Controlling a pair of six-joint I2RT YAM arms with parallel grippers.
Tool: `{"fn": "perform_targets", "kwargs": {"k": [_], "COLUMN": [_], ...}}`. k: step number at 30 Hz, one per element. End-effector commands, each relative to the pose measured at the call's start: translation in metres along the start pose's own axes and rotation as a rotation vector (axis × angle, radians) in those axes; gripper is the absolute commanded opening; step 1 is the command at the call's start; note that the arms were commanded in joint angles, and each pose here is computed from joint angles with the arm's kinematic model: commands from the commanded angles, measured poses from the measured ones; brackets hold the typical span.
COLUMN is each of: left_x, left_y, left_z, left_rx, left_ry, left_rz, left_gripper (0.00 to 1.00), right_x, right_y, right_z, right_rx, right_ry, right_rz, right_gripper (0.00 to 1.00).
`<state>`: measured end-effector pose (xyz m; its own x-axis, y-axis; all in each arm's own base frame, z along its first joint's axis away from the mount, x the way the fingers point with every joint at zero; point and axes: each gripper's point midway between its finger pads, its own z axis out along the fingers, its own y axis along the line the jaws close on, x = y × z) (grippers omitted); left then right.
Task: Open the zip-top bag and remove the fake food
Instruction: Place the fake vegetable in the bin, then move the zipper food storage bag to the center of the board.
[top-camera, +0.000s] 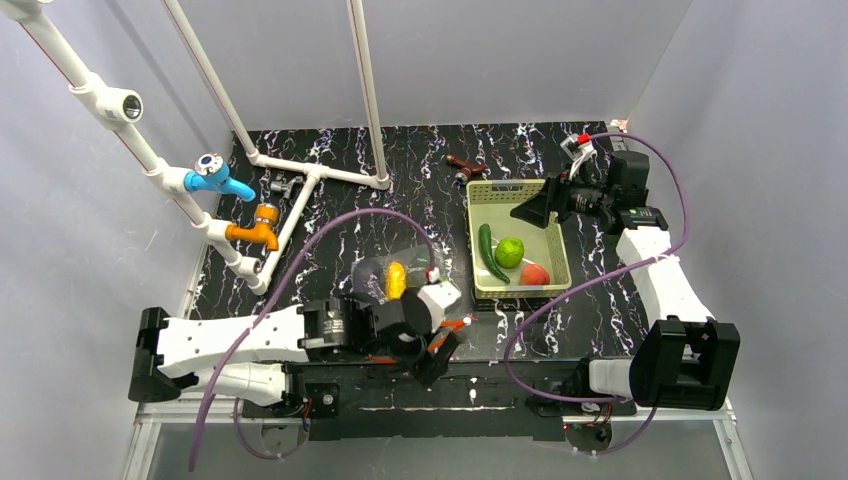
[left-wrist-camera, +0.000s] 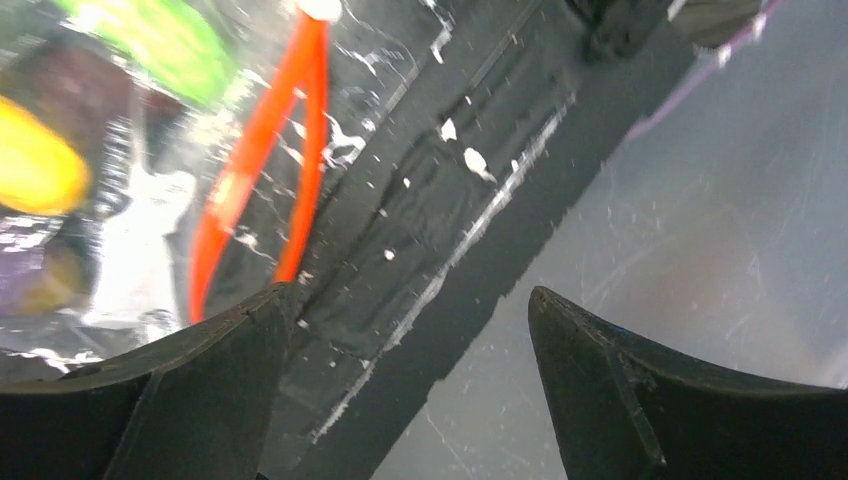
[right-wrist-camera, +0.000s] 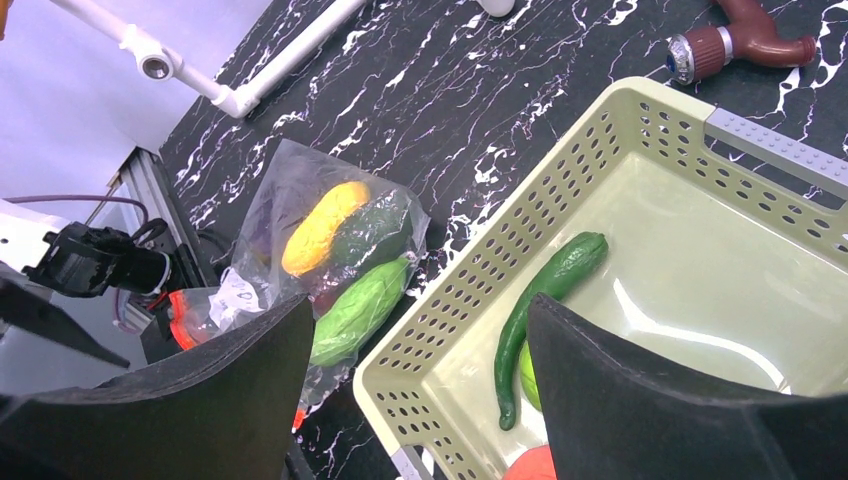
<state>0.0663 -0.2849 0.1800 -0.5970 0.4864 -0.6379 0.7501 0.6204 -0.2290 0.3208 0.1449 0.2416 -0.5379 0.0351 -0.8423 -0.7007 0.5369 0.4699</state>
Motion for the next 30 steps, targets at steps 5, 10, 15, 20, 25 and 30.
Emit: {"fn": "perform_targets", "kwargs": {"k": [5,10,15,20,25,30], "left_x": [0.041,0.033,0.028,0.012,0.006,-0.015], "left_y": [0.015,0.043,0.064,0.079,0.097,0.094], "left_z": [0.044,0.055,0.074,0.093,0.105,0.115], "left_rx": [-0.193,-0.363,-0.442,-0.475,-0.502,-0.458], "left_ry": [0.070,0.000,-0.055,-0.155,-0.243,-0.368], "left_rz": [-0.021,-0.040,-0.080,-0.126,-0.130,-0.082], "left_gripper": [0.55,0.35,0.33,0.33,0.33,0.35], "right_x": [-0.004,-0.004,-0.002,0.002,0.007,0.013], "right_y": [0.005,0.006,0.005,0.014,0.017,0.020], "right_z": [0.003,0.004,0.005,0.012,0.018,0.026], "right_rx": [-0.032,-0.037,-0.038,-0.068,-0.080,-0.088], "right_ry": [-0.013,-0.012,-0.009,0.010,0.028,0.057], "right_rz": [-0.037,-0.047,-0.041,-0.046,-0.039,-0.025], "right_gripper": [0.84,0.84,0.84,0.84,0.84,0.84]}}
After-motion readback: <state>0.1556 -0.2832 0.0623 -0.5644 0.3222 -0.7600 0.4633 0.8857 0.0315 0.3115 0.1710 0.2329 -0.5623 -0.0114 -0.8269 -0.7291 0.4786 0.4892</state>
